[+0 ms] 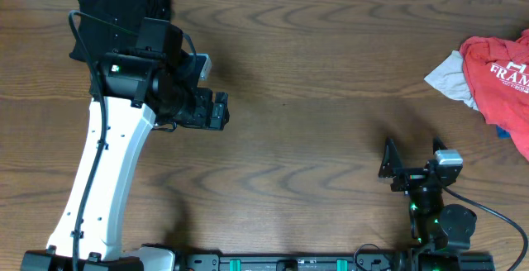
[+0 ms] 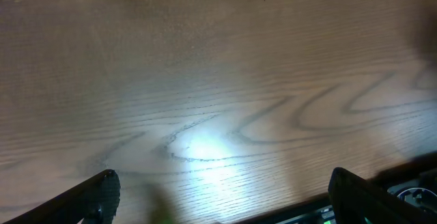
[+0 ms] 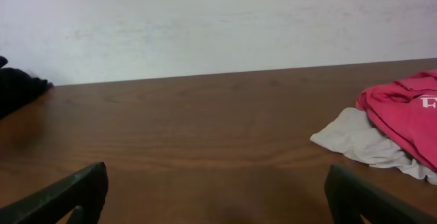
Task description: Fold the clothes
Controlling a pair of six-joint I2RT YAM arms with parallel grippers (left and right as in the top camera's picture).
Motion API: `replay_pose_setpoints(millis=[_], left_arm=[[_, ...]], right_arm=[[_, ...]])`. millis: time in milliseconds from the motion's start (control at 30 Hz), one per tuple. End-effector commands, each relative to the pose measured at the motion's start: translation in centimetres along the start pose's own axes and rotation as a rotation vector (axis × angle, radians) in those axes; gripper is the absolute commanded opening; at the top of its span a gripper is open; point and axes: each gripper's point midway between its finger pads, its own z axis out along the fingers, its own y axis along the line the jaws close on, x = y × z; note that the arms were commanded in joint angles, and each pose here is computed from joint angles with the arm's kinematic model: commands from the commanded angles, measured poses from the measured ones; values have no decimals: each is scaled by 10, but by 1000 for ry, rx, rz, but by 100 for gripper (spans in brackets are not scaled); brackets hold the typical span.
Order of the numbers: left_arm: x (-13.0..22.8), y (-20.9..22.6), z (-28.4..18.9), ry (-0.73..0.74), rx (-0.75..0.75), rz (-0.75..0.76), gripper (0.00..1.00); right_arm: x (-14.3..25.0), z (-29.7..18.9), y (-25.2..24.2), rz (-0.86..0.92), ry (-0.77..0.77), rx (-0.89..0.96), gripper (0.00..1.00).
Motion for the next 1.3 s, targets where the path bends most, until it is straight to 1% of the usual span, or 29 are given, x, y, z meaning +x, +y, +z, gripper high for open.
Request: replay_pose_setpoints(millis=[0,1167,1267], left_arm=[[1,-1,3,13,10,-10,98],[1,-1,3,15,9,-11,98],[-3,-2,0,-11,11,-4,98]], right_arm=[[1,0,0,-19,0,5,99],[0,0,0,-19,-1,5,99],[1,0,0,-19,-1,5,99]])
